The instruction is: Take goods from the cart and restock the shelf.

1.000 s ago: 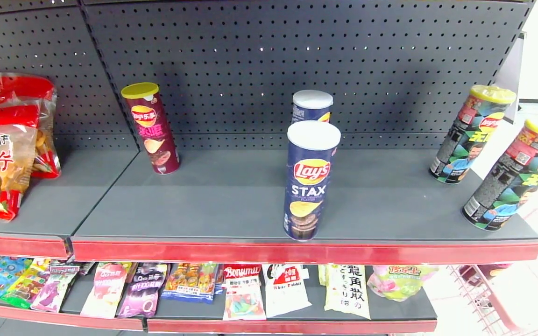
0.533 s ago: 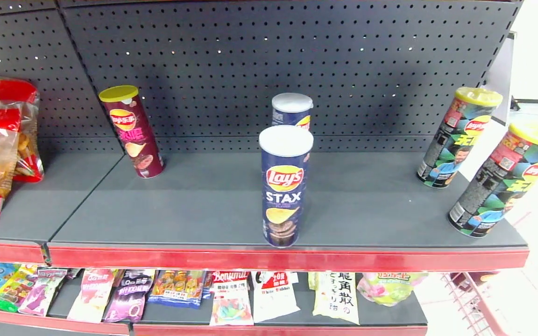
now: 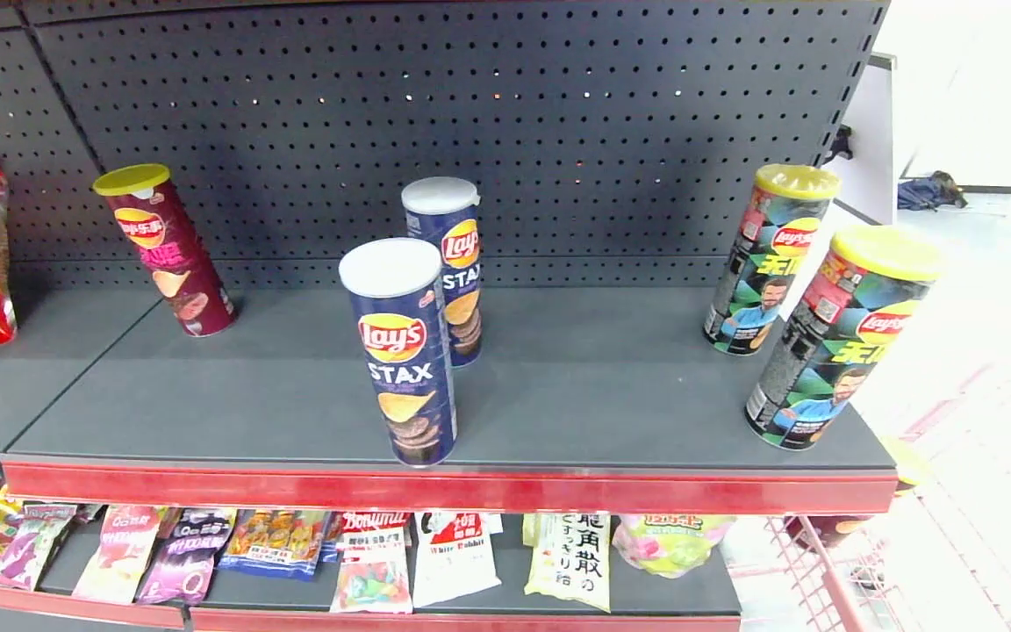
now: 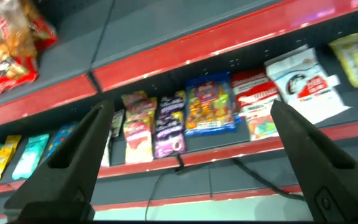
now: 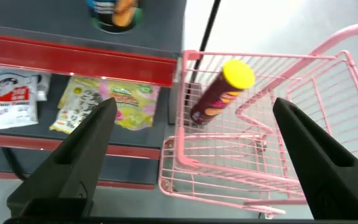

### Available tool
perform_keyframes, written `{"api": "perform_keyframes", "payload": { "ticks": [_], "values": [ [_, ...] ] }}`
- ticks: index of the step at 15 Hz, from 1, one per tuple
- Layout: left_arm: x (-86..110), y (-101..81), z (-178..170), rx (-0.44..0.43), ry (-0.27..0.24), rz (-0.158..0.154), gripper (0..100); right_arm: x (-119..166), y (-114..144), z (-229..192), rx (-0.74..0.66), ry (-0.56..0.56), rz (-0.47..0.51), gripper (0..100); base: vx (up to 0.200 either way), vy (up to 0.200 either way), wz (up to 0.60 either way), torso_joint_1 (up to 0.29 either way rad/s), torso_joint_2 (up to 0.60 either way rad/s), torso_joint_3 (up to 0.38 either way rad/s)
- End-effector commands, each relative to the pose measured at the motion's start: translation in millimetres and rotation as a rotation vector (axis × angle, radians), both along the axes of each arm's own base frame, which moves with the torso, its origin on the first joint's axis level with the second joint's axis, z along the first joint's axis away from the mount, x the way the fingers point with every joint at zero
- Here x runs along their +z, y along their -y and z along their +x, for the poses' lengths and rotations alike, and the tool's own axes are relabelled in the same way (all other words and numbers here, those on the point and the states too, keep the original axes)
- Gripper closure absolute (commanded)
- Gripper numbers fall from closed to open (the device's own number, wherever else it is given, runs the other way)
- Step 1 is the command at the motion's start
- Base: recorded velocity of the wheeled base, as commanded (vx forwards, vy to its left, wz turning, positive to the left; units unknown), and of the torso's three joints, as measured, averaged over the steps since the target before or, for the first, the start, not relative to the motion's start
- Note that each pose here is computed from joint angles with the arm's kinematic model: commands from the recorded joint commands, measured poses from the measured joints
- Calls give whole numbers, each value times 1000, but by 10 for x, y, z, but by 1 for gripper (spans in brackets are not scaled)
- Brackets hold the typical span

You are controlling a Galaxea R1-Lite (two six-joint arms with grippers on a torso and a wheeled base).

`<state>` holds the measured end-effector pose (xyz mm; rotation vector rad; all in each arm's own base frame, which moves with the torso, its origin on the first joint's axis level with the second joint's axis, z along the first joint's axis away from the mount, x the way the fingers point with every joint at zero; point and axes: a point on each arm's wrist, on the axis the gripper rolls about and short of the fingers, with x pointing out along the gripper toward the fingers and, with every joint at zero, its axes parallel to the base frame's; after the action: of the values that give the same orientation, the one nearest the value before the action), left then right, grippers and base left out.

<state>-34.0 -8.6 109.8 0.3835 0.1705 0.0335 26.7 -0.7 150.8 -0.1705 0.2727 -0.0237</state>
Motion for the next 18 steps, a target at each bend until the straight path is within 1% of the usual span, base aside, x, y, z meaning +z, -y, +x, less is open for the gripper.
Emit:
{"api": "perform_keyframes", "payload": {
  "ticks": [1, 3, 4, 10, 11, 18],
  "values": [
    [2, -1, 1, 0, -2, 0, 0, 2, 0, -2, 0, 2, -1, 0, 0, 0, 0, 0, 0, 0],
    [15, -1, 9, 0, 17, 16, 0, 2, 0, -4, 1, 4, 0, 0, 0, 0, 0, 0, 0, 0],
    [20, -2, 8, 0, 24, 19, 0, 1, 0, -4, 1, 2, 0, 0, 0, 0, 0, 0, 0, 0],
    [25, -2, 8, 4, 24, 21, 0, 1, 1, -7, 0, 4, -1, 0, 0, 0, 0, 0, 0, 0],
    [21, -3, 10, 6, 23, 21, 0, 2, 1, -9, 0, 5, 0, 0, -200, 0, 0, -7, -2, 7],
    [21, -2, 10, 0, 23, 20, 0, -56, 2, -33, 0, 1, -2, 0, 0, 0, 0, 0, 0, 0]
  ]
}}
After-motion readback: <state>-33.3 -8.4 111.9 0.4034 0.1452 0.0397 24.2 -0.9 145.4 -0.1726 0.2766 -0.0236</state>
